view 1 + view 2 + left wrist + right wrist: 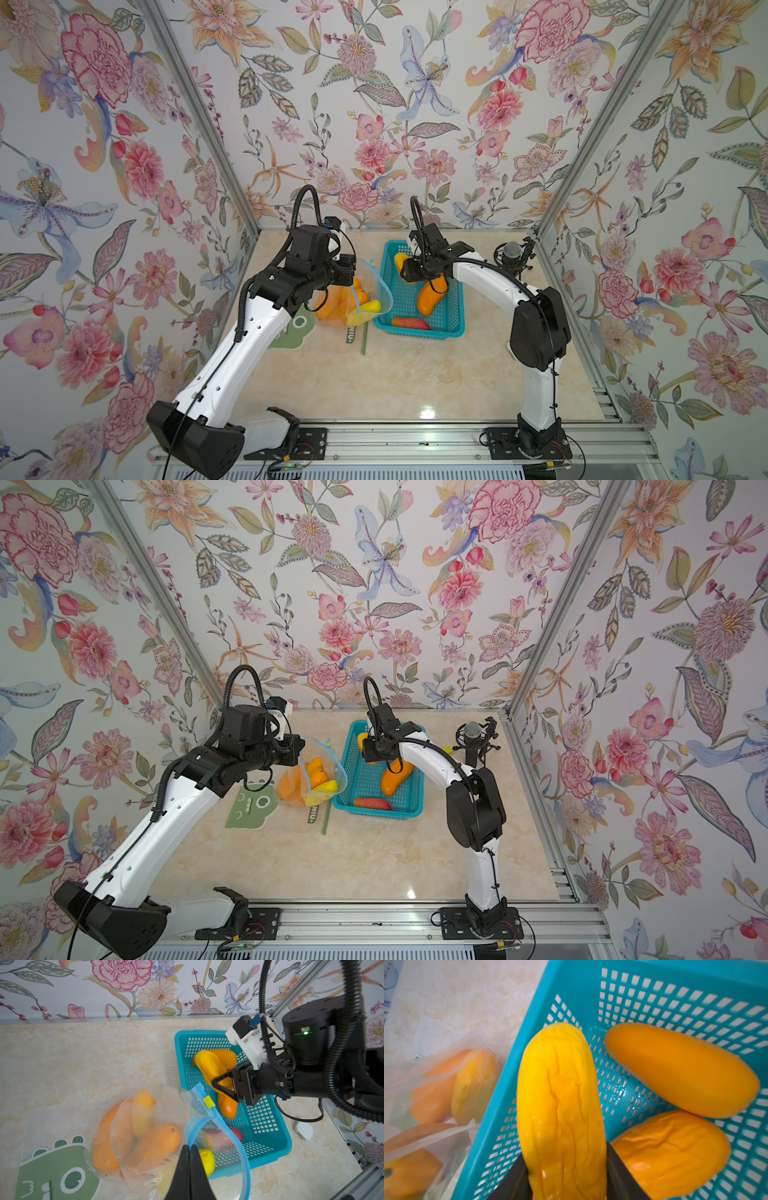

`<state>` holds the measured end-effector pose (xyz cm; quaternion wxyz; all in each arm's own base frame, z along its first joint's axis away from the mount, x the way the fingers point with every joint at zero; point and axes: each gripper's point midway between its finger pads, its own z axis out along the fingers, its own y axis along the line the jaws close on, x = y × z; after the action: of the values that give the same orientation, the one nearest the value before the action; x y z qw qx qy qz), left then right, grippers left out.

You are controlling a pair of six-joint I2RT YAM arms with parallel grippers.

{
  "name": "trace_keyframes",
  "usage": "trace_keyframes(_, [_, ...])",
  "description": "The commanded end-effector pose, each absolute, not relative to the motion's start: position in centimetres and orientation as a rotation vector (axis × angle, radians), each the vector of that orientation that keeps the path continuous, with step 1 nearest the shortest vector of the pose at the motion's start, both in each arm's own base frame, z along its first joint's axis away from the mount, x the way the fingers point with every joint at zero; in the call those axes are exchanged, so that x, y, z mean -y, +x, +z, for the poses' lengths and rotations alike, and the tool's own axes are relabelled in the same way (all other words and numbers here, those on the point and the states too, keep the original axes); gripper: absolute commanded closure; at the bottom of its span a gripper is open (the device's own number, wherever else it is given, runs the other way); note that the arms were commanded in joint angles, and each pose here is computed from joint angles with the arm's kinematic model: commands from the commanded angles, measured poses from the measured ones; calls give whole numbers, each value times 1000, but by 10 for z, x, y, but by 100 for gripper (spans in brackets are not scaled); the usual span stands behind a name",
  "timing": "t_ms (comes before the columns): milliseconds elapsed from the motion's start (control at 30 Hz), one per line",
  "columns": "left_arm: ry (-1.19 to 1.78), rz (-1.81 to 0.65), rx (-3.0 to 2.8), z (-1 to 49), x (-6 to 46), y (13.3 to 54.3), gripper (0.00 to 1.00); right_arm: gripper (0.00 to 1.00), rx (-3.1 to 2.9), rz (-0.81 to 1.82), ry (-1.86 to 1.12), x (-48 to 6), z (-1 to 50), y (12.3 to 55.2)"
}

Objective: Place the mango in a zip-top bag and seal the zipper
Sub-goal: Place the mango in the zipper food storage bag, then adjust the zipper food storage bag at the center of the board.

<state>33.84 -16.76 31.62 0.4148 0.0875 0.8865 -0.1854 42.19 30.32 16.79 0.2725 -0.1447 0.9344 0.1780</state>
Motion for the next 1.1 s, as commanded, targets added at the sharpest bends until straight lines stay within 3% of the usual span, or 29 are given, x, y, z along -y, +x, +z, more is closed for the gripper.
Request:
trace_keyframes(0, [200,-466,-2207,322,165,343,100,52,-2420,580,-402,-306,214,400])
trace_keyframes(400, [215,-467,-2198,327,168,349,100,52,-2251,831,-504,-314,300,323])
trace_keyframes(733, [218,-474,-2191,330,170,350,100,53,-2268,982,-627,-348,299,272])
trace_keyframes(1067, [220,-494,-2171,336,170,346,100,52,-2283,1076,-655,-387,283,274])
